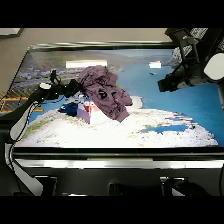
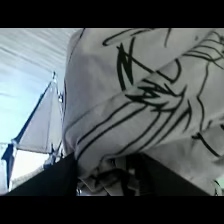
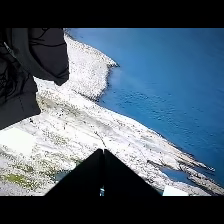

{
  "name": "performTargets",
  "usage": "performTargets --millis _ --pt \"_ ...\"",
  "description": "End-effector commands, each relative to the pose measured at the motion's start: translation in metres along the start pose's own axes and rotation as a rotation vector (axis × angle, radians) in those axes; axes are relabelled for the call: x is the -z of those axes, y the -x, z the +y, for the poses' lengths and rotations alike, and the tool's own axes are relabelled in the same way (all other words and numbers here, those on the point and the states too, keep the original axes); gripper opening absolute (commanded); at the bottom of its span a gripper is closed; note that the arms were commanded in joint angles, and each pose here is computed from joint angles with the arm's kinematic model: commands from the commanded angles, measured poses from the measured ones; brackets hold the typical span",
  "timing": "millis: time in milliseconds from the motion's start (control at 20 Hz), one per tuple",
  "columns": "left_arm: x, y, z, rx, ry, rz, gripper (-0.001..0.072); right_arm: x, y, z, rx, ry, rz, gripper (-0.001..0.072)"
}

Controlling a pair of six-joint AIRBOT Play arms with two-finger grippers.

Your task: Fold the clothes and pants, and hang the long-sleeved shirts on hangers.

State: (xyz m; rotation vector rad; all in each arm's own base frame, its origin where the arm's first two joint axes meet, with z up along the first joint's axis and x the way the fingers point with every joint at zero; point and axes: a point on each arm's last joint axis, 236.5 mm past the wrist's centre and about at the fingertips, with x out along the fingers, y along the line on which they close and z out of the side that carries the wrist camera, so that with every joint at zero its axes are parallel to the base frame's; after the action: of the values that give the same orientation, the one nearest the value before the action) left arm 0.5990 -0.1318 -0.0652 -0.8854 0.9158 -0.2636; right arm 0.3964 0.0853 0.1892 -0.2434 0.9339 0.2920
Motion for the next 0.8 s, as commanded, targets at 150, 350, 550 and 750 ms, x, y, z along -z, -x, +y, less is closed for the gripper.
performTargets --millis 150,350,550,750 --pt "-0.002 -0.003 0.008 0.005 0.01 0.019 0.0023 0.013 -0.016 -0.01 0.046 -0.12 0.049 0.016" --pt "-0.002 0.011 0.005 -0.001 -0.034 0.048 0.0023 0.036 -0.072 -0.045 0.201 -0.449 0.042 0.053" --pt "0.001 0.02 -0.006 0.008 -0.065 0.068 0.0023 0.045 -0.162 -0.031 -0.09 -0.996 0.08 0.0587" --pt "0.008 0.02 -0.007 0.015 -0.065 0.096 0.0023 0.036 -0.228 0.018 -0.418 -1.04 0.136 0.0615"
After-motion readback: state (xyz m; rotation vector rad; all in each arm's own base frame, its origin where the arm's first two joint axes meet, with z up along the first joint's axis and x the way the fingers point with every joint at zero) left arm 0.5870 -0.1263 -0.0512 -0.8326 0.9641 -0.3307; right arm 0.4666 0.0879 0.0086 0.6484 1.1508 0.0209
